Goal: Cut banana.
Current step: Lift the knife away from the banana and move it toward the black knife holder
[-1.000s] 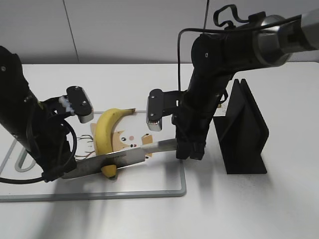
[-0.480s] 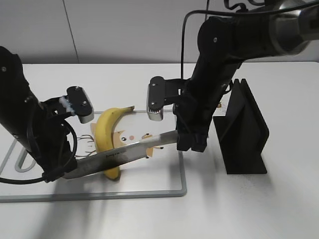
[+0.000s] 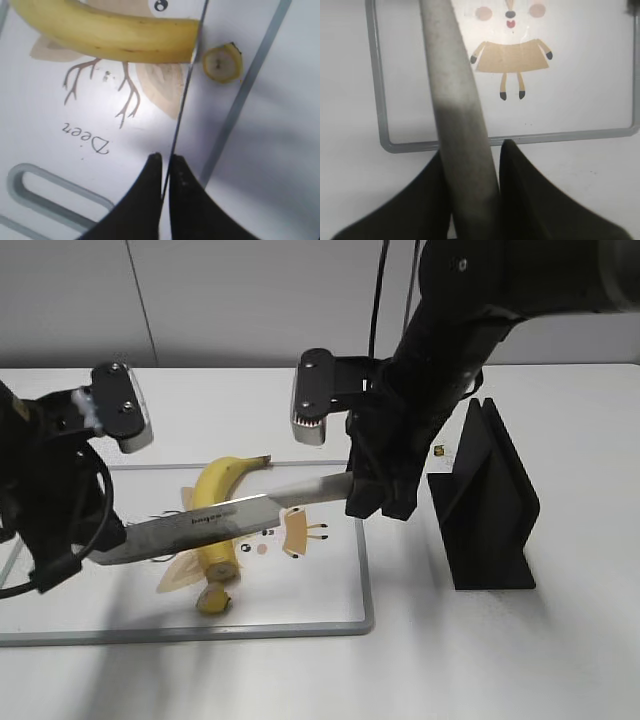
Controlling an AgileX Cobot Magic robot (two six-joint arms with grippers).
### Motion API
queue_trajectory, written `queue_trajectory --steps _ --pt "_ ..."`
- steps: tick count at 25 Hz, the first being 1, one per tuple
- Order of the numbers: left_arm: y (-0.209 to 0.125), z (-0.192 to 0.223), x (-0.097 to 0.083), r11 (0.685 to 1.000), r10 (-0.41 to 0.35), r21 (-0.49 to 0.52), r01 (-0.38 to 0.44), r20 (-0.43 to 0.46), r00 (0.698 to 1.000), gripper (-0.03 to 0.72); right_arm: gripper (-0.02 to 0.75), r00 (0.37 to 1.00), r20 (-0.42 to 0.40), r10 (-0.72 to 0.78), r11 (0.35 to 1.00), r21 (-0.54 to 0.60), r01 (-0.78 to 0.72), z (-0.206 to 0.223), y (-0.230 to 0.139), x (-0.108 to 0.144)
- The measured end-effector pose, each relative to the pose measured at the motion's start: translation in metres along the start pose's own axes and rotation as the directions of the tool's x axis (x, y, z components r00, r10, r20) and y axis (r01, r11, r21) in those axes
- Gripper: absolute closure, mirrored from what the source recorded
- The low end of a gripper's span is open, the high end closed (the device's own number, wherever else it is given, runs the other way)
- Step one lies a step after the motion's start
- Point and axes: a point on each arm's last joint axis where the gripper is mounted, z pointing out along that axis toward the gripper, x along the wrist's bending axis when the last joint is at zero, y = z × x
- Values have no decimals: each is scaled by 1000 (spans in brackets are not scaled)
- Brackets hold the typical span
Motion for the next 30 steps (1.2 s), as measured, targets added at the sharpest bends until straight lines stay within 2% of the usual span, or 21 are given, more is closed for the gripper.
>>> queue_trajectory --steps 8,13,16,18,20,23,25,28,30 --pt "-3 -50 -10 993 65 -87 -79 -145 987 686 522 998 67 -9 997 -81 14 -39 10 6" --pt "-4 -65 -14 988 72 -123 -96 -186 980 685 522 994 104 -28 993 -112 40 -59 14 11" --pt "-5 -67 -15 987 71 -130 -97 -195 978 659 522 994 108 -31 992 -118 44 -61 14 12" --pt "-10 -68 -14 990 81 -96 -103 -209 975 593 532 994 104 -46 994 -90 55 -62 10 11" --pt "-20 -68 -14 994 98 -26 -106 -203 974 468 580 992 121 -40 997 -60 48 -66 3 6" --pt "-22 -75 -16 993 101 -35 -111 -225 969 249 577 988 147 -48 998 -37 54 -68 -2 1" --pt "-23 -82 -17 991 101 -56 -119 -258 961 149 577 988 147 -49 998 -40 55 -69 -2 2" --pt "-21 -98 -17 990 66 -98 -102 -316 946 101 577 986 157 -51 997 -50 59 -75 0 2" --pt "-18 -111 -14 989 11 -132 -64 -363 932 94 577 983 176 -55 996 -63 67 -83 2 3"
